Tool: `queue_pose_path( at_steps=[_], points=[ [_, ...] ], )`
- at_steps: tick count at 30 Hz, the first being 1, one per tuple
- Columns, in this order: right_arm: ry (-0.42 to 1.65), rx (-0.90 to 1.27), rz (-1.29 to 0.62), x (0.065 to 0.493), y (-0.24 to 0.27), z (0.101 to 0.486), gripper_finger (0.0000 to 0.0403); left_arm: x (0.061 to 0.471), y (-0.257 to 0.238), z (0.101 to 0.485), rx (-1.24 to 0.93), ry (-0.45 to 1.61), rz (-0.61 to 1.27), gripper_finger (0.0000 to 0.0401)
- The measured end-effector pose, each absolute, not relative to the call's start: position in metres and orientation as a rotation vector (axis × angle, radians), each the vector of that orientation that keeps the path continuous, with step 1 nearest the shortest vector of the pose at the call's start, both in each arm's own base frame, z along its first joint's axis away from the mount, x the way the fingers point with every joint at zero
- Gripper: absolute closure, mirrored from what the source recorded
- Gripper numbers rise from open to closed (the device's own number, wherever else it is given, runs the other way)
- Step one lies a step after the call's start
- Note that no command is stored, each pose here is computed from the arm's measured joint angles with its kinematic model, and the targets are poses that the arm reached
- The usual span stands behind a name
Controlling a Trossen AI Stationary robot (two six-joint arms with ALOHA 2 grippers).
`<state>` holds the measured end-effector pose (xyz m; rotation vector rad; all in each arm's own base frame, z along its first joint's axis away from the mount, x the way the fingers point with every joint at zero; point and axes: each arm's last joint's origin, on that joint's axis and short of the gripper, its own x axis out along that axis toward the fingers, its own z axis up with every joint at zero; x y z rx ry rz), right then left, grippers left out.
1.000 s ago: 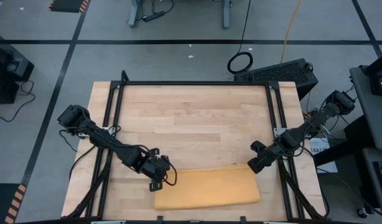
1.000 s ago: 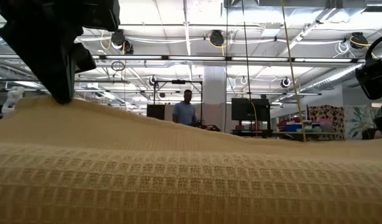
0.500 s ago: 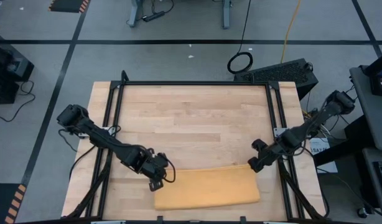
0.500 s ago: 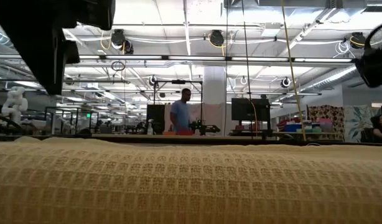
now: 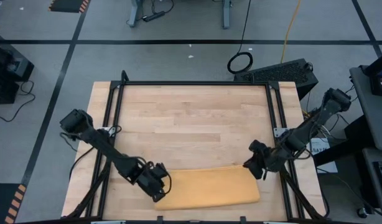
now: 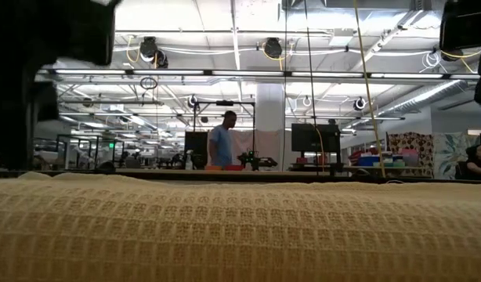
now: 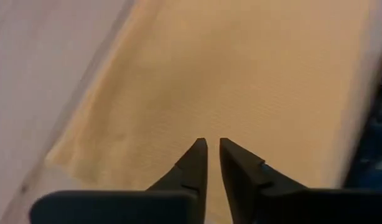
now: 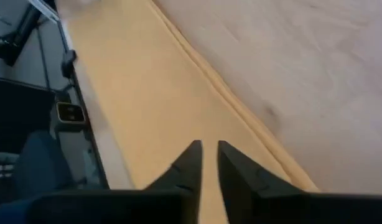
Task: Roll towel
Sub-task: Roll the yellow towel
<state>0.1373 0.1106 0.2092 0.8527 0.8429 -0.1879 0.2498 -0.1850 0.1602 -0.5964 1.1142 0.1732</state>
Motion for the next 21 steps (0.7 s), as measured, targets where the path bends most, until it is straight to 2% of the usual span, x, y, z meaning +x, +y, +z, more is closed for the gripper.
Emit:
queue_pose_path(
  at_steps=[3,9,14,17,21],
  points=[
    [0.769,0.851,-0.135,0.142,0.121,0.194,0.0395,0.249,-0.186,0.143,-0.548,1.169,0.214,0.0374],
    [0.721,0.841,-0.047,0.148,0.136,0.169,0.0391,0.249,-0.181,0.14,-0.606,1.294,0.177,0.0381],
    [0.697,0.852,0.019,0.151,0.147,0.168,0.04,0.24,-0.174,0.16,-0.657,1.449,0.26,0.0382],
    [0.672,0.859,0.054,0.152,0.151,0.17,0.0401,0.241,-0.173,0.182,-0.682,1.382,0.231,0.0382],
    [0.64,0.864,0.09,0.154,0.153,0.174,0.0402,0.239,-0.168,0.207,-0.734,1.271,0.29,0.0382]
  ],
)
